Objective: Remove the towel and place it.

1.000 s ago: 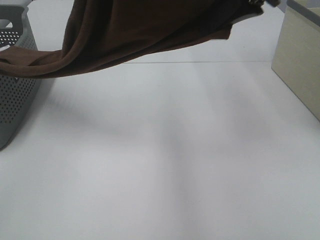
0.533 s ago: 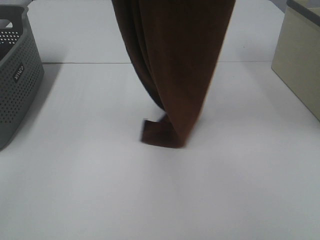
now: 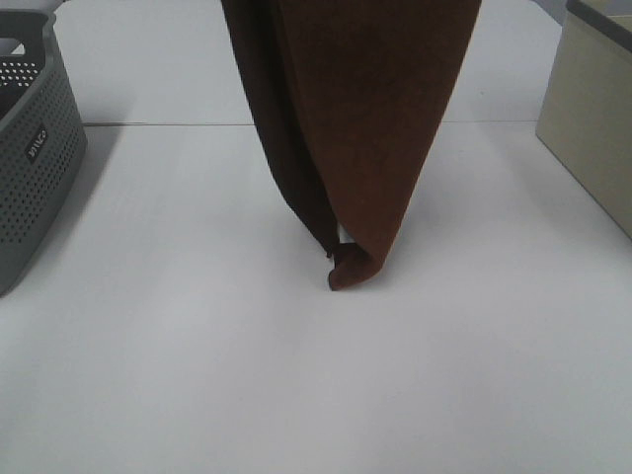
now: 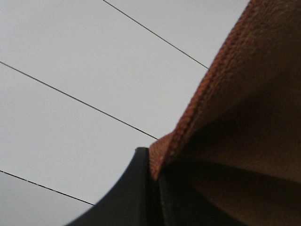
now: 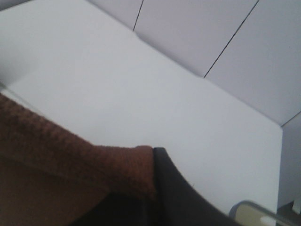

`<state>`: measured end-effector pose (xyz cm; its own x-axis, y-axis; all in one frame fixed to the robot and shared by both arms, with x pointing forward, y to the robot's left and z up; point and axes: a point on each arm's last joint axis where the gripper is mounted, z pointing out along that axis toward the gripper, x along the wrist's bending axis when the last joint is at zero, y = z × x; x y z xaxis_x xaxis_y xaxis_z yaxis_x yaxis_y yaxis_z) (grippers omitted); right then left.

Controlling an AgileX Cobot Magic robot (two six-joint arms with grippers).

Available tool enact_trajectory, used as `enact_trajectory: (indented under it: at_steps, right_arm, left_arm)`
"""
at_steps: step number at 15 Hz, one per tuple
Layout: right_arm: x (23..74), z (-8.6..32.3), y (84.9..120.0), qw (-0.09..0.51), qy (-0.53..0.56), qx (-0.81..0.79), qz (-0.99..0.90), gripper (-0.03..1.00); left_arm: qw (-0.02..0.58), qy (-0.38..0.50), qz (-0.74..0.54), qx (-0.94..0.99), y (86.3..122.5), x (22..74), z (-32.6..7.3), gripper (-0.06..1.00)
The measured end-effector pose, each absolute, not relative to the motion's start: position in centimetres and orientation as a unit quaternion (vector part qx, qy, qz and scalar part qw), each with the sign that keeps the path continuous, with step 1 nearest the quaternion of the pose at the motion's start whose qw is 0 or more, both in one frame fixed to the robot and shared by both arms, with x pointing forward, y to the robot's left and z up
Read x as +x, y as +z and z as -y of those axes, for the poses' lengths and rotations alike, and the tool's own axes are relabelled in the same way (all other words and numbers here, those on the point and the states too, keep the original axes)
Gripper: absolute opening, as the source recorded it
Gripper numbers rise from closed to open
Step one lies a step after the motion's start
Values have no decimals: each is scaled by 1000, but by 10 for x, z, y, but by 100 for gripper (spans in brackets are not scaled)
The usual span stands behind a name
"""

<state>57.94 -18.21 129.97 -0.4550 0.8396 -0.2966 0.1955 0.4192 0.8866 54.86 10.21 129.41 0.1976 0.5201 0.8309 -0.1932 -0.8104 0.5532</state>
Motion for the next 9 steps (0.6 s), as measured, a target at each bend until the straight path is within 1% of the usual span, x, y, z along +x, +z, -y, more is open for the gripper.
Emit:
enact_trajectory:
  at_steps: [1, 5, 6, 9]
  right_arm:
    - [584, 182, 1304, 416, 428, 339, -727, 1]
    - [590, 181, 1316, 460, 467, 321, -683, 1]
    - [596, 179, 1316, 472, 478, 316, -670, 1]
    - [619, 172, 1301, 479, 483, 314, -662, 1]
  left_arm:
    - [297, 627, -120, 710, 1293, 556, -105, 0]
    - [319, 641, -128, 686, 1291, 576, -115, 0]
    - [332, 651, -120, 672, 1289, 587, -118, 0]
    - [371, 668, -100, 637, 1280, 614, -123, 0]
